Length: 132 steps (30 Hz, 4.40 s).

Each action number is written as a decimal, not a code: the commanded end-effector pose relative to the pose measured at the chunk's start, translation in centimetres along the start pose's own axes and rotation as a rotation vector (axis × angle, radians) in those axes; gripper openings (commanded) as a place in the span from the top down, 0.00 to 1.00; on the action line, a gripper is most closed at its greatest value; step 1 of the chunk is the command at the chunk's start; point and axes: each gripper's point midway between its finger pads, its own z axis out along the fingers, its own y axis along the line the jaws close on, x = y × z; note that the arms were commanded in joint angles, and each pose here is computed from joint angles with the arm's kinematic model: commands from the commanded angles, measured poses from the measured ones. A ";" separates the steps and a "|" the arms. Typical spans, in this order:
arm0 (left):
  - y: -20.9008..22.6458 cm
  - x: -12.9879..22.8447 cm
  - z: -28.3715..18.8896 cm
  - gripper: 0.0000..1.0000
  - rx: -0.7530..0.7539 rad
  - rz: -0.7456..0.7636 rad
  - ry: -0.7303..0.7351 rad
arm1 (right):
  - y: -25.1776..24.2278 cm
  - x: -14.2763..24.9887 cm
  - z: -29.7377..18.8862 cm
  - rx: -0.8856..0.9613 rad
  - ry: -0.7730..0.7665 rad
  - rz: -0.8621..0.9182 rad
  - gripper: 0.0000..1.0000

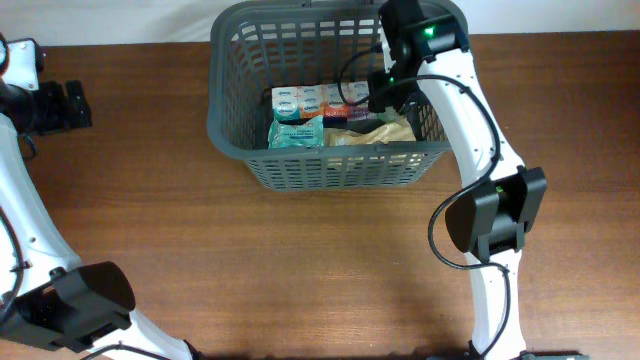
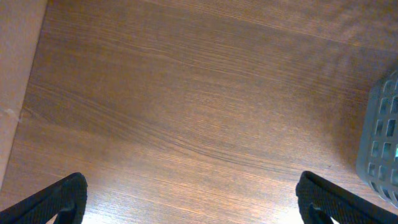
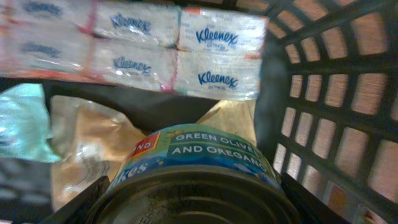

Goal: Pack container
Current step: 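Carry the tuna can into the basket and release it, then move the right gripper back down onto the green-lidded jar, then grasp the green-lidded jar with the right gripper and lift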

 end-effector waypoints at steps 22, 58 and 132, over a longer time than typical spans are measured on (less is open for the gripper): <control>0.0 0.2 0.4 0.01 0.005 -0.011 0.012 | -12.2 -1.2 -30.4 0.222 -0.682 0.211 0.00; 0.0 0.2 0.4 0.01 0.005 -0.011 0.012 | -22.5 13.7 4.1 0.192 0.084 0.680 0.05; 0.0 0.2 0.4 0.01 0.005 -0.011 0.012 | -20.5 17.0 7.3 0.139 0.157 0.748 0.25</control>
